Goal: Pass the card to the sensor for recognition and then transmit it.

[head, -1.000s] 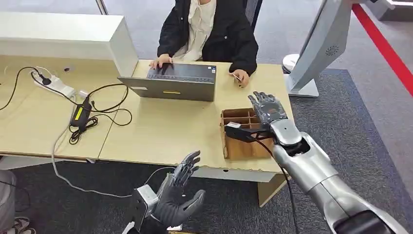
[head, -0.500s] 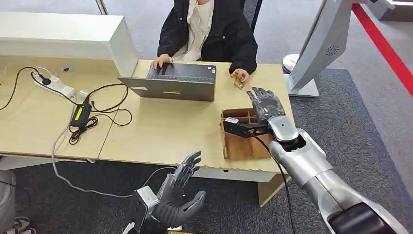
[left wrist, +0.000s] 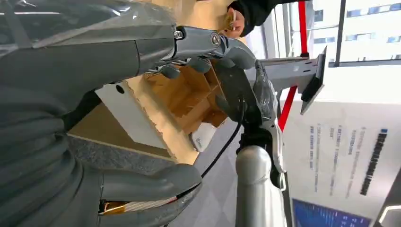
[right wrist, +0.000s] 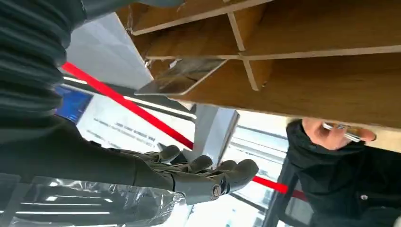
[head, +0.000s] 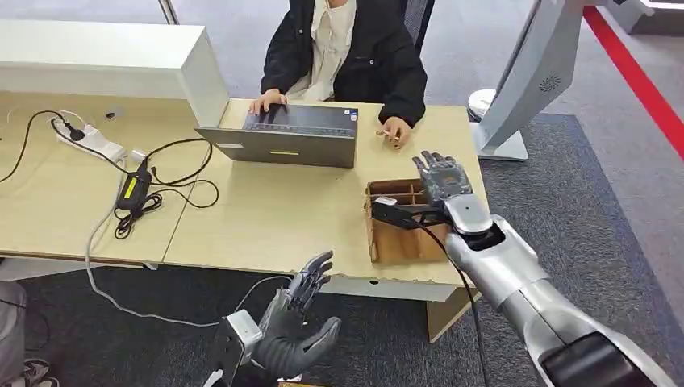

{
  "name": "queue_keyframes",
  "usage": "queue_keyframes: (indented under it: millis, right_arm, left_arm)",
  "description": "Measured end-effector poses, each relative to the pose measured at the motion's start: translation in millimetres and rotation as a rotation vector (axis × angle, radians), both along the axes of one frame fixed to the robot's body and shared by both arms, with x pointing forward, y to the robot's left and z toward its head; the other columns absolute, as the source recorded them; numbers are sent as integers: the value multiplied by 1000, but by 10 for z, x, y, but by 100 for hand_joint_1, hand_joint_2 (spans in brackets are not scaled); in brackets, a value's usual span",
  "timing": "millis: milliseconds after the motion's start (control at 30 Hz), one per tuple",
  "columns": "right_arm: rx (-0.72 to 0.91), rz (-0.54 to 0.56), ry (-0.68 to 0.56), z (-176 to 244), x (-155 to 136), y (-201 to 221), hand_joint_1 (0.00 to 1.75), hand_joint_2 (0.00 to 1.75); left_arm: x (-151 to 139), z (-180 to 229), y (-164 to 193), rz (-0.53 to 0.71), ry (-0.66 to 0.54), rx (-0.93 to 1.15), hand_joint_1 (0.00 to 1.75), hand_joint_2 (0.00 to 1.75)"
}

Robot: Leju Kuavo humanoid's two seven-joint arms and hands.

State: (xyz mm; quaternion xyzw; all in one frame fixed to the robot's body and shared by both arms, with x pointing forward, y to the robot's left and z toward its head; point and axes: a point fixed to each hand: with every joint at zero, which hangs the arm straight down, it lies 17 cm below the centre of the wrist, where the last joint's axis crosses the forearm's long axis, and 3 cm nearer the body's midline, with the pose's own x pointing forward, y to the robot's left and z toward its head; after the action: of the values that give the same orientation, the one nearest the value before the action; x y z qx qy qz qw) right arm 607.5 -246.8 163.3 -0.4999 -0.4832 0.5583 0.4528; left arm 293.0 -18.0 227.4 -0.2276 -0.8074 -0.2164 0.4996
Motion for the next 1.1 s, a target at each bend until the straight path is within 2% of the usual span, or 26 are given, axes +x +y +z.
queue_keyframes:
  millis: [533, 1100]
  right_arm:
    - [21, -124, -4, 33, 45, -417, 0, 175]
    - [22, -124, 2, 48, 58, -486, 0, 175]
  left_arm:
    - [16, -41, 13, 19, 9, 17, 0, 175]
    - [28, -42, 25, 26, 14, 13, 0, 175]
